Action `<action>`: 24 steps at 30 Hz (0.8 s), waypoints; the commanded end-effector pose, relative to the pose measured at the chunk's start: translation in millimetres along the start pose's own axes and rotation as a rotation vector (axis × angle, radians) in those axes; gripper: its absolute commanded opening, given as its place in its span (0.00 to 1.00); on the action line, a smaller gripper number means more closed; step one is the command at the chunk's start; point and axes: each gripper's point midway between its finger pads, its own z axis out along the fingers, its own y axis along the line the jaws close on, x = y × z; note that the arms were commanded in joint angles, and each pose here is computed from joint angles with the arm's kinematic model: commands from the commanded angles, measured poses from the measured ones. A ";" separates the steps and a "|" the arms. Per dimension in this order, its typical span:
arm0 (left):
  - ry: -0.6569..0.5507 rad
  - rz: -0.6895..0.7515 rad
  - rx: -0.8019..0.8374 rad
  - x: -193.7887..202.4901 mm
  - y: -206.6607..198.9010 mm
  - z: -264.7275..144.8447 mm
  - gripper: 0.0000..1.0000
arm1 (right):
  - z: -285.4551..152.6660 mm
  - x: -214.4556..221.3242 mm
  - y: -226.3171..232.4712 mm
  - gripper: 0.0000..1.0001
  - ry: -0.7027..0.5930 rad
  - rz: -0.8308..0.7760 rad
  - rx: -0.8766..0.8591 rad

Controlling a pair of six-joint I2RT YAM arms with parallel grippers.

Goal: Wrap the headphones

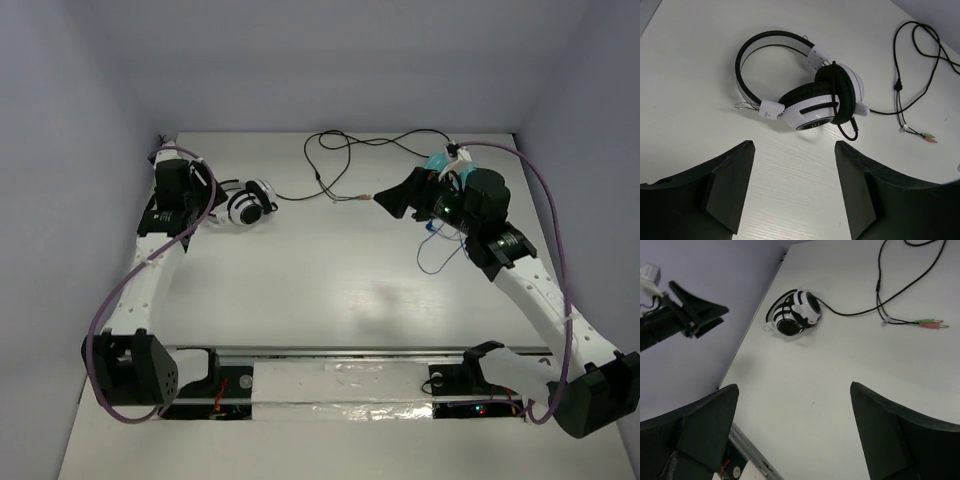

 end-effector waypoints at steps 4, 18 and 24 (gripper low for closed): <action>-0.005 0.027 -0.078 -30.0 16.6 30.3 0.64 | -5.8 10.7 44.3 1.00 0.000 -0.063 -0.213; -0.015 0.057 -0.168 -51.4 54.9 67.1 0.00 | -4.5 11.6 -42.1 1.00 -0.298 0.061 0.579; 0.010 0.118 -0.178 -40.6 63.6 89.4 0.40 | -19.4 -0.5 -15.9 1.00 -0.325 0.021 0.422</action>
